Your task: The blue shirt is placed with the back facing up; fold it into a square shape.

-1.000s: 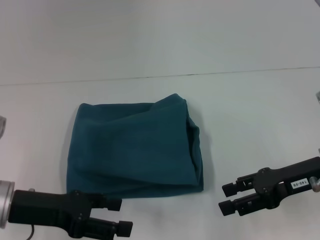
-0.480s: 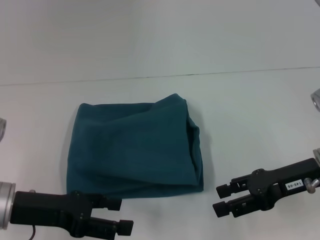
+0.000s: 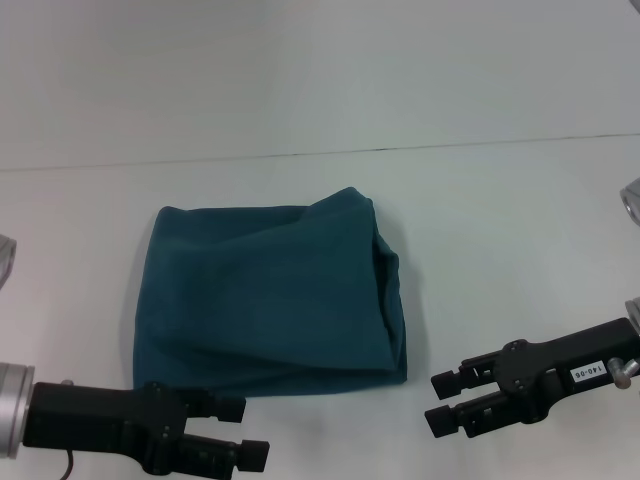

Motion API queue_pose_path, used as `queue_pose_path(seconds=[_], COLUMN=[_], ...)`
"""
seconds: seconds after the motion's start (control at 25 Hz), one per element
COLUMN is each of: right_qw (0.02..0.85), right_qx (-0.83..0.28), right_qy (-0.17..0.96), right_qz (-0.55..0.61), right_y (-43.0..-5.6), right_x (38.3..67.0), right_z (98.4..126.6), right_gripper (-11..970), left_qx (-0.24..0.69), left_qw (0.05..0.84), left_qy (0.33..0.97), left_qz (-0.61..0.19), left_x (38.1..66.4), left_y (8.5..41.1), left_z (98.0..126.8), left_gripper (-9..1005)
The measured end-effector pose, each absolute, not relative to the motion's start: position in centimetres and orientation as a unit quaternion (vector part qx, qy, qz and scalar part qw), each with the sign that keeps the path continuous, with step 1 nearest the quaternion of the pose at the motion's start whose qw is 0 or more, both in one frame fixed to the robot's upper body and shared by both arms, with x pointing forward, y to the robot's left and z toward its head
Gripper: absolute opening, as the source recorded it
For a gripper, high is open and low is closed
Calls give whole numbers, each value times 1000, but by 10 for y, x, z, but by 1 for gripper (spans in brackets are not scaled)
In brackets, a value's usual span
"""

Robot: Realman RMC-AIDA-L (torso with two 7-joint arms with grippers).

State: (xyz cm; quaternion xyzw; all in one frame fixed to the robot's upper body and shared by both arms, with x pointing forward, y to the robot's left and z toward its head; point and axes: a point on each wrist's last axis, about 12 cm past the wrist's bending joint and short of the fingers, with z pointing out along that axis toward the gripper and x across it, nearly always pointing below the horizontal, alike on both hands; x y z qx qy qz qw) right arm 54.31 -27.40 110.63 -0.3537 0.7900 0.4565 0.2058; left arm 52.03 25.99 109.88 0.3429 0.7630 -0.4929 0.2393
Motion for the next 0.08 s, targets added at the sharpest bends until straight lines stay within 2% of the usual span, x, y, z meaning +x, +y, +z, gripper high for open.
queue_pose_path(seconds=[0.08], right_qw=[206], right_qx=[-354], right_qy=[790], right_qz=[456], right_y=[-274], right_x=[543], right_z=[1106], right_gripper=[759], left_qx=[343], left_qw=[239], left_qy=[763], left_qz=[-493], left_x=[520], left_y=[260], left_z=[1099], left_gripper=[919])
